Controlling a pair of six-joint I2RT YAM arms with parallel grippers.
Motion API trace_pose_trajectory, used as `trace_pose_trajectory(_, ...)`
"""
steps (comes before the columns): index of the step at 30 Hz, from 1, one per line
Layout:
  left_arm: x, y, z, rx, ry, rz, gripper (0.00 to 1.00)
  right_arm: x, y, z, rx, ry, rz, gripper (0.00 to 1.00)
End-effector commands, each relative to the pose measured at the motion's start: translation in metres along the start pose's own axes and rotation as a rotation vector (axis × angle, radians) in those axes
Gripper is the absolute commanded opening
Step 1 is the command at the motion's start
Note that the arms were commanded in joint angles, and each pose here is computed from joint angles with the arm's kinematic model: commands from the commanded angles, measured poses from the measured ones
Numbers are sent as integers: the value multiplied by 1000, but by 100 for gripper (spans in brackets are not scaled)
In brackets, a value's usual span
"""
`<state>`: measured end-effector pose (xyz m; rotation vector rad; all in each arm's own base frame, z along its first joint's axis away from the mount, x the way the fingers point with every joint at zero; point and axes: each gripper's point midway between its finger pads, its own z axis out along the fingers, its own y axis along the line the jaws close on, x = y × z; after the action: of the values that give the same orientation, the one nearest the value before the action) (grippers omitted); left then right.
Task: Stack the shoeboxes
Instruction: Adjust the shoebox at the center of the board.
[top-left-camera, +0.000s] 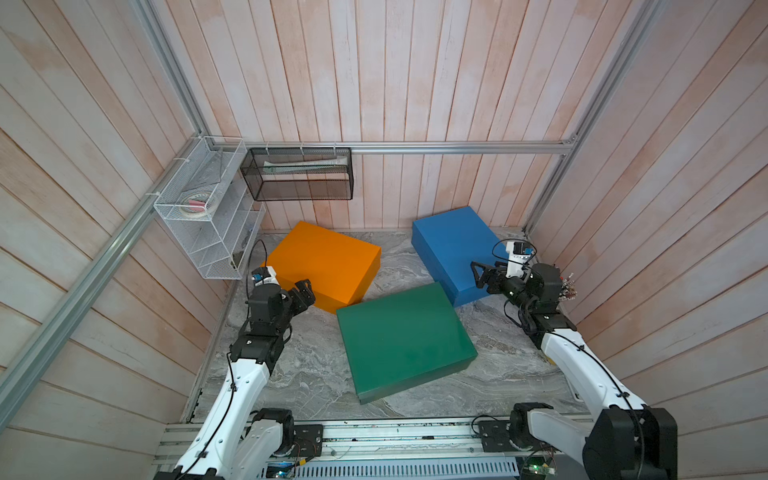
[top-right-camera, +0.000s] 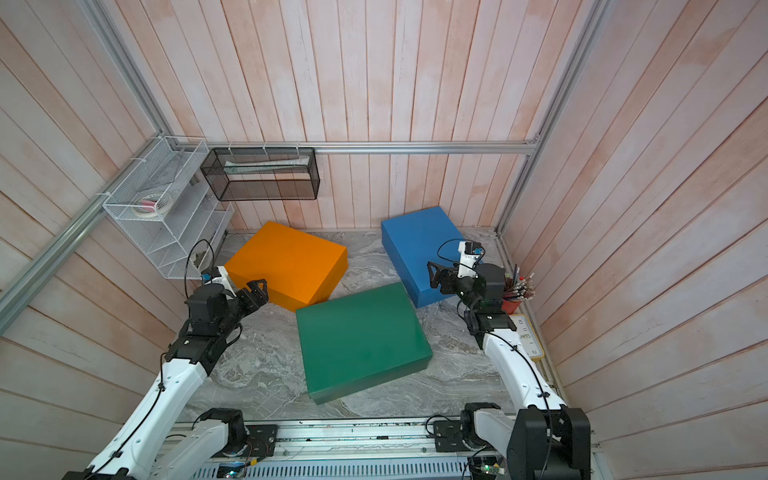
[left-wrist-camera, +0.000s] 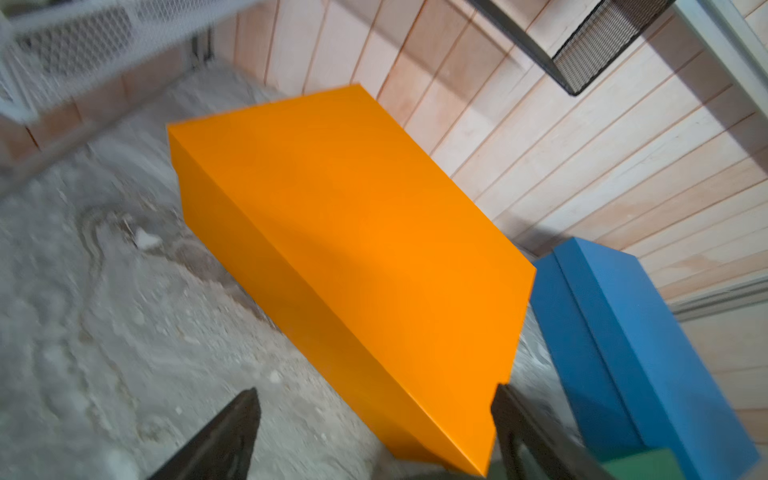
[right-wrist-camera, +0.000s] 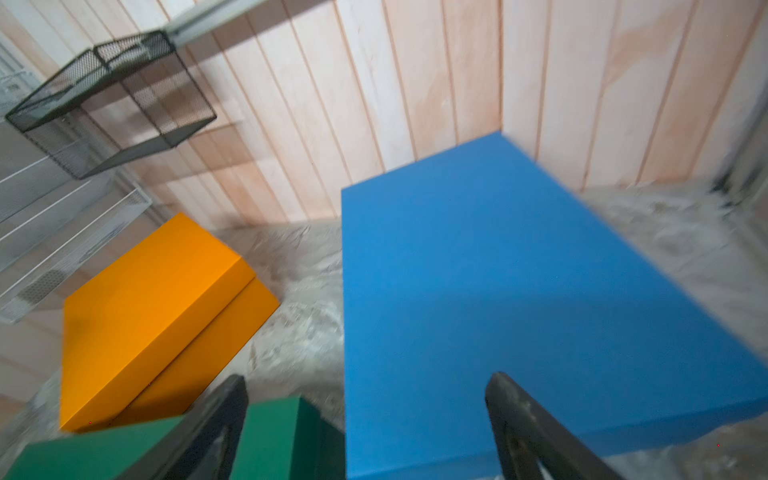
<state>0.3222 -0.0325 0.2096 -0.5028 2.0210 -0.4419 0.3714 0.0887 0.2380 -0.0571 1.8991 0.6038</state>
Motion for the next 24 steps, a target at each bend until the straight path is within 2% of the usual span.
trace_pose_trajectory(1, 64, -1, -4, -2, 253, -145, 90, 46, 19, -3, -78, 184, 152, 92)
trace_pose_trajectory(5, 92, -24, -6, 64, 337, -155, 90, 65, 39, -9, -132, 232, 176, 93)
trace_pose_trajectory(9, 110, -30, -10, 73, 383, -158, 92, 84, 48, -16, -149, 262, 221, 96)
trace_pose_trajectory(10, 115, -31, -11, 75, 393, -166, 100, 91, 49, -18, -142, 277, 230, 98)
trace_pose_trajectory(14, 131, -43, -10, 120, 430, -179, 100, 112, 46, -24, -99, 303, 250, 98)
trace_pose_trajectory(19, 148, -54, -8, 138, 478, -140, 100, 126, 41, -33, -55, 310, 284, 98)
trace_pose_trajectory(24, 152, -63, -2, 155, 485, -110, 100, 141, 49, -43, -32, 325, 314, 97)
